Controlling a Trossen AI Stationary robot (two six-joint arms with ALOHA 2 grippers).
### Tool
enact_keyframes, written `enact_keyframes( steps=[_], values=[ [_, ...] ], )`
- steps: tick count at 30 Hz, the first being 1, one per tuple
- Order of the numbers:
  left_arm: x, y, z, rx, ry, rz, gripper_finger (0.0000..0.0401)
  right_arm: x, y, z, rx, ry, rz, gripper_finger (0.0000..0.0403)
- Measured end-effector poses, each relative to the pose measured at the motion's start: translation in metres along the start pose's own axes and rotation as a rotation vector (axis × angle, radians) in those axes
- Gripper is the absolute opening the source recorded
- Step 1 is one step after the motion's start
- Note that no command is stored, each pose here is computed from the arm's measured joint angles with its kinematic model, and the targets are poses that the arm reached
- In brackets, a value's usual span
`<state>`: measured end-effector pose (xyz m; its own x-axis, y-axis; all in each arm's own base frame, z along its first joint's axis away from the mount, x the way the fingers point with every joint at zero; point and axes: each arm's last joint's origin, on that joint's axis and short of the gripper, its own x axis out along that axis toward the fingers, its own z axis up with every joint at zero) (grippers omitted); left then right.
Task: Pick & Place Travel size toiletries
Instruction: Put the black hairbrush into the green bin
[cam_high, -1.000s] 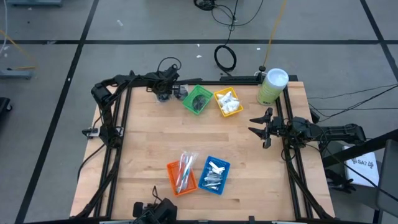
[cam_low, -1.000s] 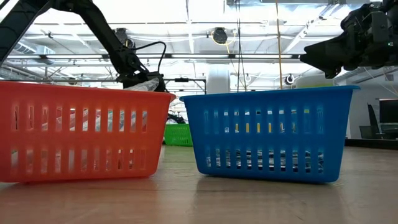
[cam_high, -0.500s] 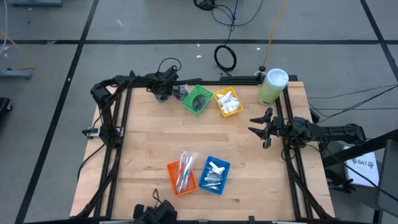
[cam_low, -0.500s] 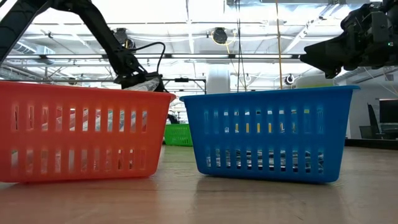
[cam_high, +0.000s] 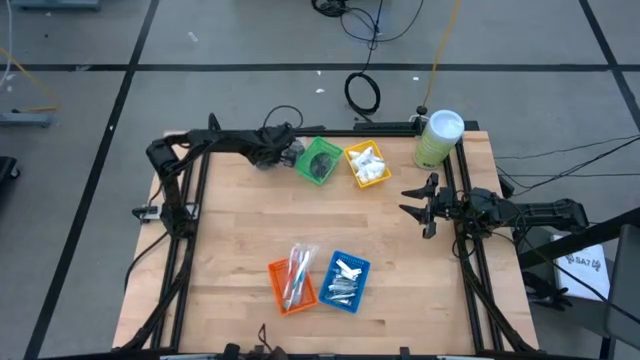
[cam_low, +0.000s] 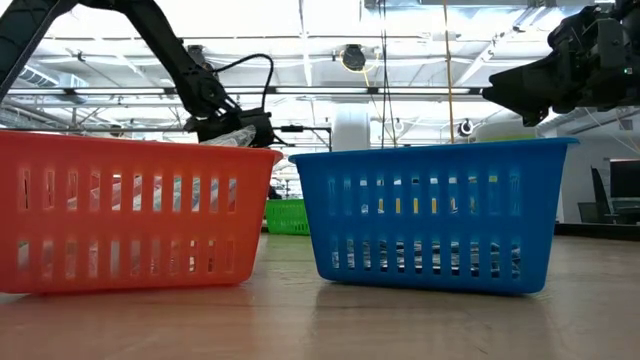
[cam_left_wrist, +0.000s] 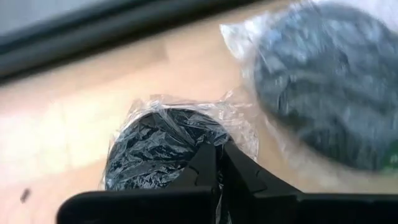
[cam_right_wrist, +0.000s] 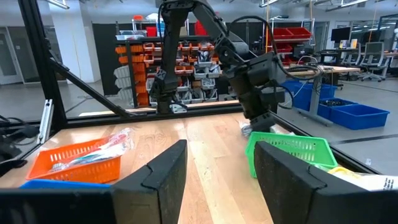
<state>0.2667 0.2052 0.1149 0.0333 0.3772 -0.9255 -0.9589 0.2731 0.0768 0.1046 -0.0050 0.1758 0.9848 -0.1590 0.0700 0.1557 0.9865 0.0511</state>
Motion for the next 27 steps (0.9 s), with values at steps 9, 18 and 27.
enact_keyframes(
  steps=[9,18,27],
  values=[
    [-0.055,-0.001,-0.007,0.043,-0.091,0.000,0.0000,0.000,0.000,0.000,0.000,0.000,0.000,0.0175],
    [-0.129,-0.006,-0.008,0.005,-0.350,-0.150,0.0000,0.000,0.000,0.000,0.000,0.000,0.000,0.0175],
    [-0.163,-0.051,0.005,0.072,-0.637,-0.617,0.0000,0.000,0.000,0.000,0.000,0.000,0.000,0.0177]
  ],
)
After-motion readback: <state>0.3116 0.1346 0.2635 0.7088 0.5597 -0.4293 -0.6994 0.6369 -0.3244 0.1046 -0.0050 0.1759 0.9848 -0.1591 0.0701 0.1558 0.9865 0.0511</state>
